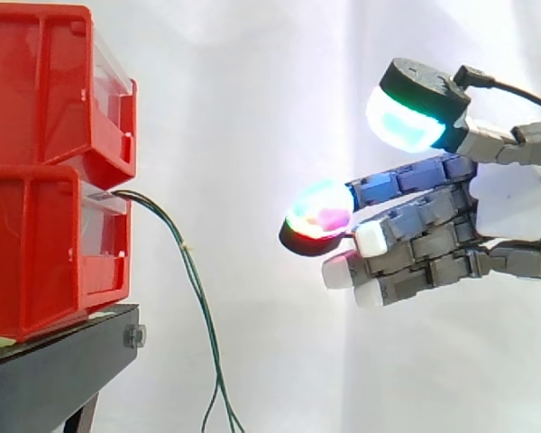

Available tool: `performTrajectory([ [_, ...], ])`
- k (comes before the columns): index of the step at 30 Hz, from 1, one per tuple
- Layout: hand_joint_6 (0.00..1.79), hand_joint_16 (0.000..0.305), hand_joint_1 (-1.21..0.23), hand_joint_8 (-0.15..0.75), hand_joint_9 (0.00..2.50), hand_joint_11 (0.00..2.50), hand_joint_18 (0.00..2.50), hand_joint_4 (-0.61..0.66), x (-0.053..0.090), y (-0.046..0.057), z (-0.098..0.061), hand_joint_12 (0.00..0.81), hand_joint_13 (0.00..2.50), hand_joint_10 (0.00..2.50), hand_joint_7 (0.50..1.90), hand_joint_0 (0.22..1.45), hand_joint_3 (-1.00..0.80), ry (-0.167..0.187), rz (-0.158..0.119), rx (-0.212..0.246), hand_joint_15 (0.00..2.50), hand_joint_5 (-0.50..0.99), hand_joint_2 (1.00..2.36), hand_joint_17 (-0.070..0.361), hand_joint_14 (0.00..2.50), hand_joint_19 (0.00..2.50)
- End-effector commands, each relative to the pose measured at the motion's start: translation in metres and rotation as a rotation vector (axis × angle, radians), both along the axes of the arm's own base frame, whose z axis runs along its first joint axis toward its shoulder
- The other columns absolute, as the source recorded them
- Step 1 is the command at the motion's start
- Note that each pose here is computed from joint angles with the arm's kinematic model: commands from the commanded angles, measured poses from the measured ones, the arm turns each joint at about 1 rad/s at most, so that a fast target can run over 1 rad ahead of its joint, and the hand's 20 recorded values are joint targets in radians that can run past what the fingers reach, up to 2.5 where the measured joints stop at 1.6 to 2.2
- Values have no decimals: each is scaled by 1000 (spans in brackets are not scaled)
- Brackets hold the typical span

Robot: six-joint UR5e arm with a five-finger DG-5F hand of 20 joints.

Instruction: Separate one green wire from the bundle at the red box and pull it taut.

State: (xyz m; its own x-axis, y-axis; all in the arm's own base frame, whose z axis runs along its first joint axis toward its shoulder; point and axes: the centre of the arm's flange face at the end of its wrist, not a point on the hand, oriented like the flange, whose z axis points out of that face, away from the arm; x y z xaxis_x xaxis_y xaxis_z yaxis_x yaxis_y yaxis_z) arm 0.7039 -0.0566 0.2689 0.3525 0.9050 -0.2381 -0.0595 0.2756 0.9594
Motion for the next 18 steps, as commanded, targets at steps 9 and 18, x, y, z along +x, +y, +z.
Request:
performTrajectory([
  [9,504,34,-621,404,1067,379,667,355,17,7,-19,311,803,11,981,608,-500,-17,-38,39,162,-152,1000,77,6,190],
  [18,504,45,-645,384,931,357,660,336,48,20,-30,364,736,11,944,588,-500,-16,-24,51,188,-163,1000,101,6,311],
])
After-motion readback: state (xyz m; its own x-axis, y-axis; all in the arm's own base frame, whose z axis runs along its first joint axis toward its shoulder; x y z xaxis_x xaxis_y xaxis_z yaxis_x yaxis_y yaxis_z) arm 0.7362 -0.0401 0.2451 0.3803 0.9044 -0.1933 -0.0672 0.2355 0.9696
